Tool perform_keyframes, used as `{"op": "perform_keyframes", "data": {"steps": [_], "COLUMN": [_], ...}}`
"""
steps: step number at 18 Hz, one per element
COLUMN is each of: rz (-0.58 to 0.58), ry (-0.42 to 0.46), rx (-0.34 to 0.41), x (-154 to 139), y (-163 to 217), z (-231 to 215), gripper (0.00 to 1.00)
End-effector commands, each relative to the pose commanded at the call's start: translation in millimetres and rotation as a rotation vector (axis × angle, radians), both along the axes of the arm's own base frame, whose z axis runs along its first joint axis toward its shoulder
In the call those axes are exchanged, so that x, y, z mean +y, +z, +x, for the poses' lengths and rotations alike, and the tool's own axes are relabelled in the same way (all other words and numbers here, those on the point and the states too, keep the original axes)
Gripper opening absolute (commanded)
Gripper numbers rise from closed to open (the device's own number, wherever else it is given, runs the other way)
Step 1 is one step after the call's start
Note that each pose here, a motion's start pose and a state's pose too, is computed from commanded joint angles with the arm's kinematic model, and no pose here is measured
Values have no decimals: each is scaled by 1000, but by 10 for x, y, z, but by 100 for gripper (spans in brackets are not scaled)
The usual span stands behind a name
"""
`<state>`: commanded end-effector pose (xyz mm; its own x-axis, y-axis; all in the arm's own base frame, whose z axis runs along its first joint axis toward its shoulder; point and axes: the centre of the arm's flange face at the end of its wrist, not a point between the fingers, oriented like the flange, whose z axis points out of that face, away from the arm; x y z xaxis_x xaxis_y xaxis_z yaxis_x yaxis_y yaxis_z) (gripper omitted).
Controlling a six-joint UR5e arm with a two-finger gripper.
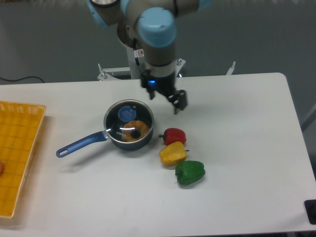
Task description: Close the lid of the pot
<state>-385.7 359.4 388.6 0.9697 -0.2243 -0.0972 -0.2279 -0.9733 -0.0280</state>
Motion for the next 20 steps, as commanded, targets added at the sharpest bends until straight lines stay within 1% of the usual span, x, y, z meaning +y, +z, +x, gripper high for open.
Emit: {"op": "perform_keyframes", "data": {"steps": [3, 4, 6, 12, 14, 16, 18, 20], "rz": [-34, -40, -51, -56, -61, -65, -63, -58], "ry": [-28, -49, -100, -184, -201, -241, -237, -229], "rx": [-30, -36, -51, -46, -53, -66, -71, -61], "x": [-270, -384, -509, -670, -714, -777, -856, -879], "y": [-23, -11, -103, -202, -316, -434, -508, -560], "z": [-407, -532, -779, -1333, -1578, -1777, -1922, -2026], "gripper": [100, 100, 100, 100, 100, 100, 100, 100]}}
